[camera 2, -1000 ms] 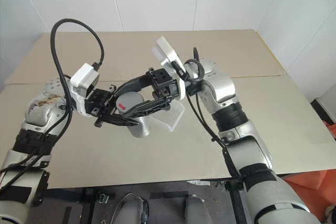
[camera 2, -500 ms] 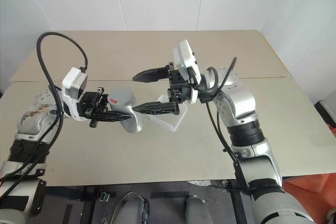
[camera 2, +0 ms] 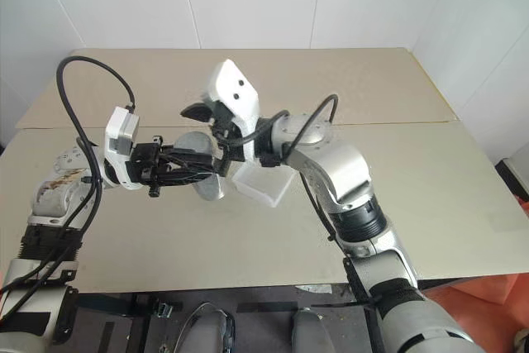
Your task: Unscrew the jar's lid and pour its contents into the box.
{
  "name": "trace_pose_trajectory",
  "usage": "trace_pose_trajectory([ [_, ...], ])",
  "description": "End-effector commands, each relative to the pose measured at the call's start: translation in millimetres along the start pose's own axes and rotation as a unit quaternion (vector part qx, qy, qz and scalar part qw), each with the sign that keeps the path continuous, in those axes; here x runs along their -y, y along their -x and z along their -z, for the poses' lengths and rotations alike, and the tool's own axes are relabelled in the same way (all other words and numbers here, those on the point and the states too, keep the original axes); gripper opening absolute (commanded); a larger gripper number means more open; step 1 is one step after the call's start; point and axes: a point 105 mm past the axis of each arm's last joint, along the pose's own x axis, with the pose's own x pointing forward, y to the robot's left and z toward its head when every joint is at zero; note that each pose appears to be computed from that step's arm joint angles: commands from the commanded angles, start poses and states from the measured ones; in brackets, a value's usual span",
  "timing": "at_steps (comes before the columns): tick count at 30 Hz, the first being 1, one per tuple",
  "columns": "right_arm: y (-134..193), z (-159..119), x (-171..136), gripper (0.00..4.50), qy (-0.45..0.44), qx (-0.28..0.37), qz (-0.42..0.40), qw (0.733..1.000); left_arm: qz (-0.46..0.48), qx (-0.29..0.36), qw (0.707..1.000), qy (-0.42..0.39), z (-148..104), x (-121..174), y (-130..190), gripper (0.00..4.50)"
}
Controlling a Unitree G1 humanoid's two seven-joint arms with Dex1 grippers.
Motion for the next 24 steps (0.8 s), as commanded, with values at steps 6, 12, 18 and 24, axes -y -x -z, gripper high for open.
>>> trace_pose_trajectory([
  [6,10.0,-4.5,14.3,4.48,0.009,-0.001,0.032,0.999,0.006,0.003,0.999,-0.034,-17.6,4.4,6.4,1.93],
  [12,29.2,-4.1,21.4,4.48,0.014,-0.002,0.044,0.999,0.004,-0.007,0.999,-0.033,-18.5,6.9,15.5,1.93],
  [18,50.7,-5.4,31.1,4.48,0.016,0.001,0.063,0.998,-0.003,-0.006,0.999,-0.033,-21.0,9.5,20.8,1.93],
  [24,61.6,-3.0,37.8,4.48,0.019,-0.007,0.083,0.996,-0.005,-0.008,0.999,-0.032,-21.9,11.6,23.5,1.93],
])
